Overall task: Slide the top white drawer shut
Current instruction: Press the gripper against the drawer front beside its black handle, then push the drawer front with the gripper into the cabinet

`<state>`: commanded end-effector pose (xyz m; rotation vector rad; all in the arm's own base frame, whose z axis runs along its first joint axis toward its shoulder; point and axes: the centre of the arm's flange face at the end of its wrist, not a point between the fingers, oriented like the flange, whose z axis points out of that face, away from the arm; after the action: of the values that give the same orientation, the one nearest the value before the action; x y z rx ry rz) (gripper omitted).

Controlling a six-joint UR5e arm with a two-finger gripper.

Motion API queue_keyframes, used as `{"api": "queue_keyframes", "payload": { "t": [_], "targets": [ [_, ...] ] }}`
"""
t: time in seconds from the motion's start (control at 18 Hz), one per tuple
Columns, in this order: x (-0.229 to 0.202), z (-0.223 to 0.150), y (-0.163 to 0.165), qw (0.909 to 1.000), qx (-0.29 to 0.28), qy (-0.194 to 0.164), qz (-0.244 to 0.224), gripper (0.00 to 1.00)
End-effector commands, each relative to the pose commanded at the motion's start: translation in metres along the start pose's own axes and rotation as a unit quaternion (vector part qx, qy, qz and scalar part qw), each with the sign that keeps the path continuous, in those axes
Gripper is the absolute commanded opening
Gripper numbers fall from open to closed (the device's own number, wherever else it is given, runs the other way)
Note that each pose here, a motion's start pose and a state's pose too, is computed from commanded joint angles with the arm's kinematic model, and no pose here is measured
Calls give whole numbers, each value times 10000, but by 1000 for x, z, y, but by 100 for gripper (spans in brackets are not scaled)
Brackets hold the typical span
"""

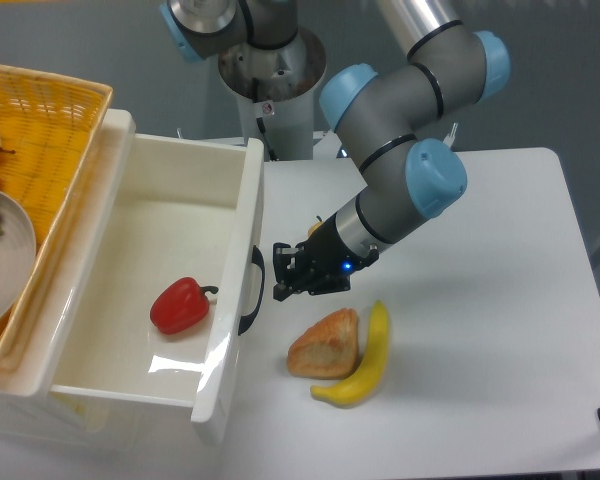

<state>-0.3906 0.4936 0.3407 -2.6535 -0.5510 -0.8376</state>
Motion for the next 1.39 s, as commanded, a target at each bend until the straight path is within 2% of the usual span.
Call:
{"api": "queue_keyframes", "payload": {
  "t": [0.33, 1.39],
  "targets": [
    [9, -5, 1, 10000, 47, 40, 4, 0],
    [43, 10, -2, 9999, -87, 101, 111, 2]
  ]
}}
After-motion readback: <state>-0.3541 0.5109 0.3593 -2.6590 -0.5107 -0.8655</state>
